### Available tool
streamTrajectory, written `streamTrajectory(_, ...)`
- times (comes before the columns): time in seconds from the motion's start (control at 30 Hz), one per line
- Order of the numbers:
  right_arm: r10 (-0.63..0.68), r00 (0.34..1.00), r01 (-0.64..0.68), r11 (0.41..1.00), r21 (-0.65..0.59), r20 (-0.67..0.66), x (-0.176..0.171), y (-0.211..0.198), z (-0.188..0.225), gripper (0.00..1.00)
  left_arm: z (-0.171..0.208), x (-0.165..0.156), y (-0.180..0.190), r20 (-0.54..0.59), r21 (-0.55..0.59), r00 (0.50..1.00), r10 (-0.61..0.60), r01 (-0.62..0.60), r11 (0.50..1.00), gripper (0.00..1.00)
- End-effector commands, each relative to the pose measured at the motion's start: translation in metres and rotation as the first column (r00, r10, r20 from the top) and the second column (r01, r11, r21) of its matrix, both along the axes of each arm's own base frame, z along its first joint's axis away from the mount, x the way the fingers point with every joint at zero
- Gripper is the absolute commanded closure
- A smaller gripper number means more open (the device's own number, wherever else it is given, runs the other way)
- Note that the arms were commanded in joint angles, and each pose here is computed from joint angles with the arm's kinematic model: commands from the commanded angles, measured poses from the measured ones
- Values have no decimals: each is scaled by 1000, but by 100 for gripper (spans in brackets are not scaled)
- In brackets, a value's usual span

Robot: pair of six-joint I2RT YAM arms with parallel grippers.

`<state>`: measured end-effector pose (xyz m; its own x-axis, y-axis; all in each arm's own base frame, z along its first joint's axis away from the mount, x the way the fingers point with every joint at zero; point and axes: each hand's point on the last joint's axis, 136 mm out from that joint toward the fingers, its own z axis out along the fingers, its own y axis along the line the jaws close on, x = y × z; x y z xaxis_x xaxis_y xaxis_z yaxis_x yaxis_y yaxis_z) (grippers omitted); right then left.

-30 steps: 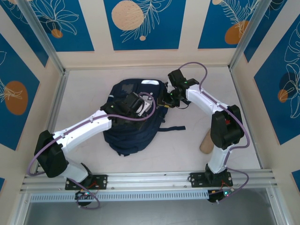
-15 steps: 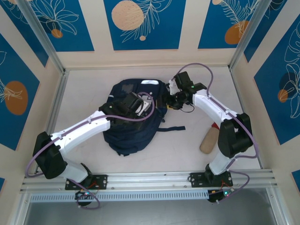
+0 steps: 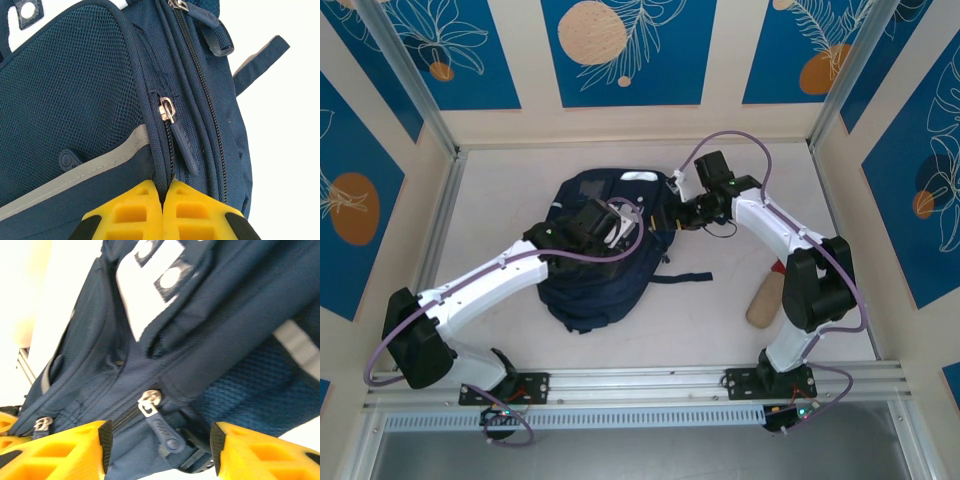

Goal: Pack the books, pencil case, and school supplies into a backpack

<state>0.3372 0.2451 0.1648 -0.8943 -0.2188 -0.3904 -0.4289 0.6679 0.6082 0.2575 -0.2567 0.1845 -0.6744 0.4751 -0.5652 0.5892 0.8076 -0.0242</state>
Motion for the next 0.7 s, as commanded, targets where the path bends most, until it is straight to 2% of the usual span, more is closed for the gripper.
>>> streamTrajectory(0.0,96,995,-97,994,40,35,-15,10,5,47,22,5,3,65,-24,998,20,-19,1000,100)
streamTrajectory(0.33,120,993,-120,993,4,13,-17,13,-13,54,27,9,4,83,-26,996,42,-40,999,100)
streamTrajectory(0.67,127,992,-127,992,-4,-13,-15,15,-23,50,28,10,4,86,-29,995,47,-45,999,100)
